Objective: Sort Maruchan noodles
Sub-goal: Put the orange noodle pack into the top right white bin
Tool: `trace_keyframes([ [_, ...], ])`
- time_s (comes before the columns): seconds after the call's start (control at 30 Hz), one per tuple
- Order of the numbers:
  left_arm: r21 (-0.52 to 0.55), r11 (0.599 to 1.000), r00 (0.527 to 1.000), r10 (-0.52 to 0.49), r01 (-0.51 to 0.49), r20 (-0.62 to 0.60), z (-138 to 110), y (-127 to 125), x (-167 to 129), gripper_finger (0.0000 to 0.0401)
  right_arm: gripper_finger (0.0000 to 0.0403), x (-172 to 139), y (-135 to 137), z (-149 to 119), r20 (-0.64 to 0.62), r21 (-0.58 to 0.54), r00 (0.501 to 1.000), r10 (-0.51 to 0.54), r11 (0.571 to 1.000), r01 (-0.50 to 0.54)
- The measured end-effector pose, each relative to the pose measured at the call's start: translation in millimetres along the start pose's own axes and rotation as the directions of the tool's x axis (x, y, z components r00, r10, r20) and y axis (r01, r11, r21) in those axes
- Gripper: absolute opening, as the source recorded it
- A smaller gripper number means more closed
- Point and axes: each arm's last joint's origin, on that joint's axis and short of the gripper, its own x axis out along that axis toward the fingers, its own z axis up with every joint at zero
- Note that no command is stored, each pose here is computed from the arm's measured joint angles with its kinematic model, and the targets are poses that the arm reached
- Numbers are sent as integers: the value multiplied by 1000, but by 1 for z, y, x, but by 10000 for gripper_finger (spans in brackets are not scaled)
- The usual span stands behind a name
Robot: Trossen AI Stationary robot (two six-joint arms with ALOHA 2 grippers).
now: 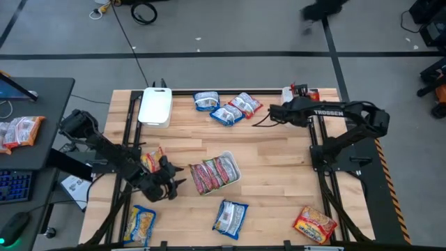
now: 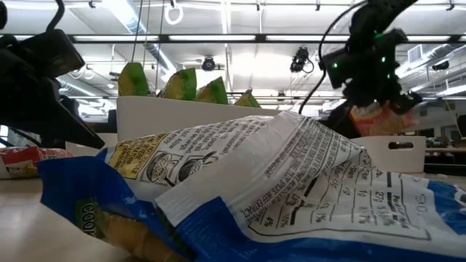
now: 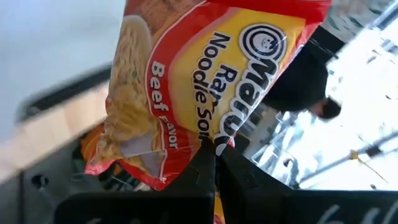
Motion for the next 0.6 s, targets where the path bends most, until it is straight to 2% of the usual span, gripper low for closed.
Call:
trace_keyframes([
  [0.1, -7, 1000, 1000, -1, 1, -13, 1, 1, 2, 226, 7, 9, 14, 11, 49, -17, 998, 43, 999, -42],
  [0.27, -18, 999, 997, -46, 45, -61, 0, 0, 2, 226, 7, 18, 26, 26, 117, -19, 993, 32, 999, -30],
  [0.53, -20, 999, 997, -49, 48, -65, 0, 0, 2, 226, 7, 35, 19, 48, 300, 170, 954, 29, 982, -83],
  [0.6, -20, 999, 997, -49, 48, -65, 0, 0, 2, 226, 7, 39, 16, 49, 321, 189, 947, 19, 978, -83],
])
